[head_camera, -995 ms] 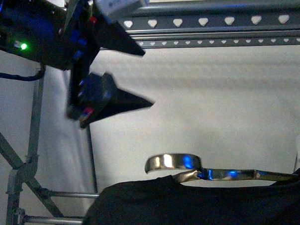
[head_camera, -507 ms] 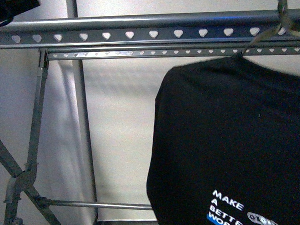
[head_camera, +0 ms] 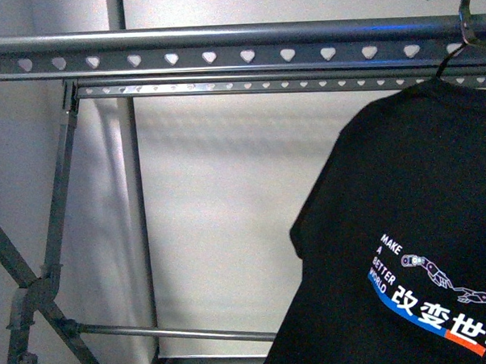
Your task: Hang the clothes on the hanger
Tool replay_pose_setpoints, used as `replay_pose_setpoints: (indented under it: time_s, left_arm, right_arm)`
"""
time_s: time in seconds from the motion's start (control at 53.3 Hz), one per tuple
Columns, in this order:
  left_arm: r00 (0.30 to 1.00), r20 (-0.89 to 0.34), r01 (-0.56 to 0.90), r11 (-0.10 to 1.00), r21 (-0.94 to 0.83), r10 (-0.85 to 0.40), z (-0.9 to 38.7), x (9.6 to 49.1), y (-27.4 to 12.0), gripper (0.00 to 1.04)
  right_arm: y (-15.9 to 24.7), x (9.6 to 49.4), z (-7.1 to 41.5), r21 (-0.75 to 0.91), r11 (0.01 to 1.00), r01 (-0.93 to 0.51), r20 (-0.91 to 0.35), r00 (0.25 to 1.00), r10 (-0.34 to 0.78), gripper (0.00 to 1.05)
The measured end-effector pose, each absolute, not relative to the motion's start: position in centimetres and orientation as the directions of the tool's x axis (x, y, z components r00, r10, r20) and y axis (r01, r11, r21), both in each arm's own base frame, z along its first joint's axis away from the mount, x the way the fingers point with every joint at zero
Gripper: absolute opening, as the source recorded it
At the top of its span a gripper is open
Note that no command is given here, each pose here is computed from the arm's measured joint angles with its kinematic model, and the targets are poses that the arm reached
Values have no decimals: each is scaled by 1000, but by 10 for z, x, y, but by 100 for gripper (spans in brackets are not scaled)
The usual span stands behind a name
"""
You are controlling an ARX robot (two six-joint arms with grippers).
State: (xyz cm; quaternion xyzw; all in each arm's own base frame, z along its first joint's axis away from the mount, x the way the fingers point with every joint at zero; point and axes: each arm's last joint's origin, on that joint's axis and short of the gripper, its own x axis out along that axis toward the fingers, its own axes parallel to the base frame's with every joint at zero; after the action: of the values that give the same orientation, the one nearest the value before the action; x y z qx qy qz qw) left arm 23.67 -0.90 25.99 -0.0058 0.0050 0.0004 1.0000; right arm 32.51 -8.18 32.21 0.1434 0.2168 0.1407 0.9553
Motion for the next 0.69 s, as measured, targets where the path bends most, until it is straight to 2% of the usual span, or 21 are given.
replay_pose_setpoints:
  time_s: [0.131,0.3,0.375,0.432,0.525,0.582,0.694]
  left_arm:
    - [1000,2,0,1000,-6,0,239,213,-1,4]
    - [1000,-12,-1,1000,-5,1,216,190,0,4]
    - [1000,-12,1,1000,-5,-1,208,181,0,4]
    - [1000,-9,1,1000,-5,-1,205,176,0,4]
    - [1000,-6,1,1000,-5,-1,198,167,0,4]
    - [1000,-3,1,1000,-5,-1,194,162,0,4]
    - [1000,-5,1,1000,-5,-1,188,153,0,4]
  right_arm:
    - [-85,343,312,417,898,-144,-386,866,318,3]
    - [-77,346,287,424,896,-127,-410,856,316,5]
    - [-71,340,270,403,905,-136,-397,865,307,20]
    - [-69,332,264,334,936,-108,-358,904,232,32]
    - [-70,317,268,242,970,-36,-248,964,98,46]
    - [-70,293,284,166,986,8,-87,996,6,58]
    - [-58,231,308,92,996,-20,170,985,4,79]
